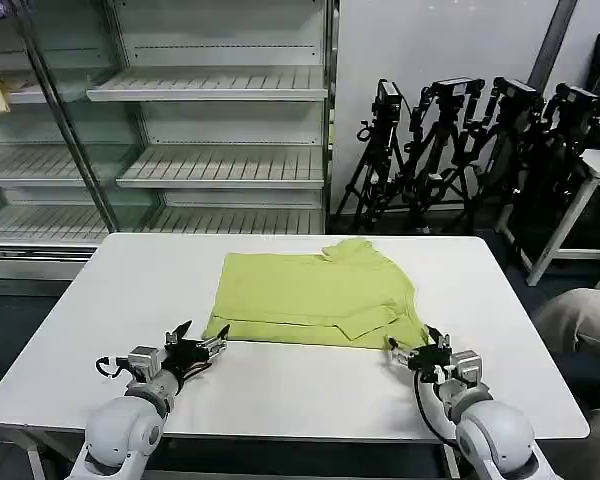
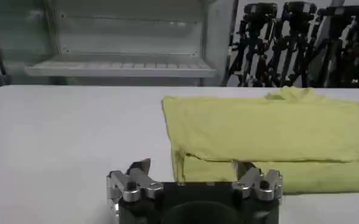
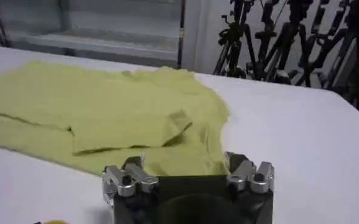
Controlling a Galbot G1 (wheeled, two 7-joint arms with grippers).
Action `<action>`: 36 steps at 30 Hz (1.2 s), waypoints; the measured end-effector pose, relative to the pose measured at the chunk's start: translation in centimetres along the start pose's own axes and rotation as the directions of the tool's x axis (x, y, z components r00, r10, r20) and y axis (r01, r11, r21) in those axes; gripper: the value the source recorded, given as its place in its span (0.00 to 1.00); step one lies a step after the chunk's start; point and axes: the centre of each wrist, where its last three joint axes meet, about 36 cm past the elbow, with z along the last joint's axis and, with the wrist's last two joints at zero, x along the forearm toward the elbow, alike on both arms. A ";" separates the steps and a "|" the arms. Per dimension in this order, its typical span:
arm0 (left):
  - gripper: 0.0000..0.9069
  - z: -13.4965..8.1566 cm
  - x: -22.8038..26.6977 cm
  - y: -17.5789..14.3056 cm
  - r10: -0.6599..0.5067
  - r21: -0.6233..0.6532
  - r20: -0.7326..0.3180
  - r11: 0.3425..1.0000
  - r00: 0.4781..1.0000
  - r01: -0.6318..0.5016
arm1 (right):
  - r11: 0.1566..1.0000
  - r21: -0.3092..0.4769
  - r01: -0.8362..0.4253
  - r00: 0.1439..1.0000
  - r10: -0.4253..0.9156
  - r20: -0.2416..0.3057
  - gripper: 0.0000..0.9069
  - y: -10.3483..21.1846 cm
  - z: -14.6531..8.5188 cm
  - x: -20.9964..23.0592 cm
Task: Fold and organize the clothes.
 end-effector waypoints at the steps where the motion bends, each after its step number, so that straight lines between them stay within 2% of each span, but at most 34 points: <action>1: 0.03 0.1 0.0 0.0 0.000 0.000 -0.003 1.000 1.000 0.000 | 1.000 -0.003 0.001 1.000 -0.001 -0.002 0.00 0.0 0.0 0.0; 36: 0.03 1.6 1.0 -0.1 0.045 -0.044 -0.043 0.998 0.998 -0.047 | 1.000 -0.008 0.020 1.000 -0.020 -0.018 0.00 0.1 0.8 1.9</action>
